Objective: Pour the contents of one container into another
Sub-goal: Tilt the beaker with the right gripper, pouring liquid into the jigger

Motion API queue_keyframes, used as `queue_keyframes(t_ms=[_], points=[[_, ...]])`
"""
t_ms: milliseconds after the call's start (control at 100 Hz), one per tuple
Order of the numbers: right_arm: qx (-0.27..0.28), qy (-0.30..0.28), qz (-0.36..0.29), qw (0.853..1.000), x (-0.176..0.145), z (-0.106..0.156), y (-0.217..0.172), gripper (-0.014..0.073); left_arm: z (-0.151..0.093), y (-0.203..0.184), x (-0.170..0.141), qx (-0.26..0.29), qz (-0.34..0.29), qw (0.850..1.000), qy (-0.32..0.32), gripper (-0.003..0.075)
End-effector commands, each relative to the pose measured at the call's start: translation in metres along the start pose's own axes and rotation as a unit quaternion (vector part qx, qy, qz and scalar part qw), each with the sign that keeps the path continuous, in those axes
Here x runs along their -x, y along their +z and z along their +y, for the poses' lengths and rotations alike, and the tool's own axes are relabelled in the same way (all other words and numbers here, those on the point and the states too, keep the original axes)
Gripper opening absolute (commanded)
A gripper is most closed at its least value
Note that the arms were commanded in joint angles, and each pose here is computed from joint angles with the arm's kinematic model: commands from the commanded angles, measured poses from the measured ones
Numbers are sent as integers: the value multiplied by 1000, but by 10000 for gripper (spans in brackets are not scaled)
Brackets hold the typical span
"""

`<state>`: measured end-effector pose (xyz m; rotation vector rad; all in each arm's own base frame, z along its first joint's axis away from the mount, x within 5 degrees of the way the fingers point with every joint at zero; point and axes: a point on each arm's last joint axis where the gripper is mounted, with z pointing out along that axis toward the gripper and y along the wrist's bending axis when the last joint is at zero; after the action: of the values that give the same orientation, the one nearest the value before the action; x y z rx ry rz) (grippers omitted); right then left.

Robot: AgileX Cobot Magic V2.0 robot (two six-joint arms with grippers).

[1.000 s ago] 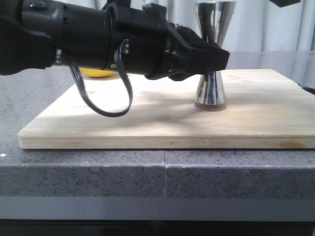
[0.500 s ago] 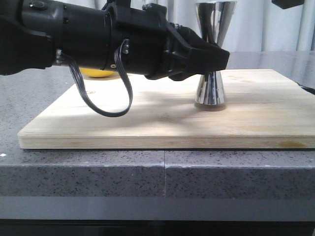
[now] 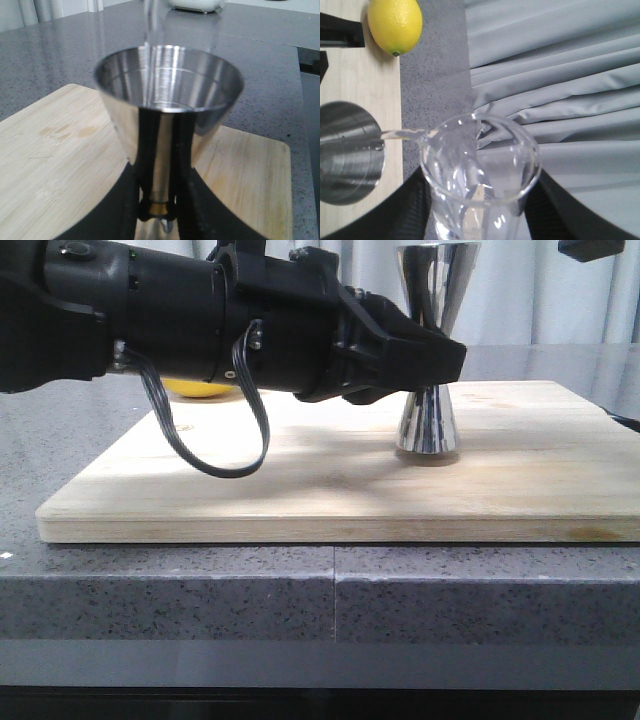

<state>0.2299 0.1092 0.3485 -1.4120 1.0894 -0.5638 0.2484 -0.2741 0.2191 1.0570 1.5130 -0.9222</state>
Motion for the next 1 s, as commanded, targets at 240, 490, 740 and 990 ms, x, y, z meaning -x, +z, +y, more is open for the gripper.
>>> queue_keyframes(t_ms=[240,490,740,990], points=[[-29,-24,-10,999,6,-17,-9,251,-2,-8,34,-8,-74,997,4,-21],[-28,-31,-7,999,6,-17,-9,251,-2,-8,34,-8,-74,997,4,-21],[-26,-50,-2,998,5,-17,-9,251,-2,-8,34,-8,-74,997,4,-21],[-24,-68,1,997,4,-16,-9,251,-2,-8,34,-8,-74,997,4,-21]])
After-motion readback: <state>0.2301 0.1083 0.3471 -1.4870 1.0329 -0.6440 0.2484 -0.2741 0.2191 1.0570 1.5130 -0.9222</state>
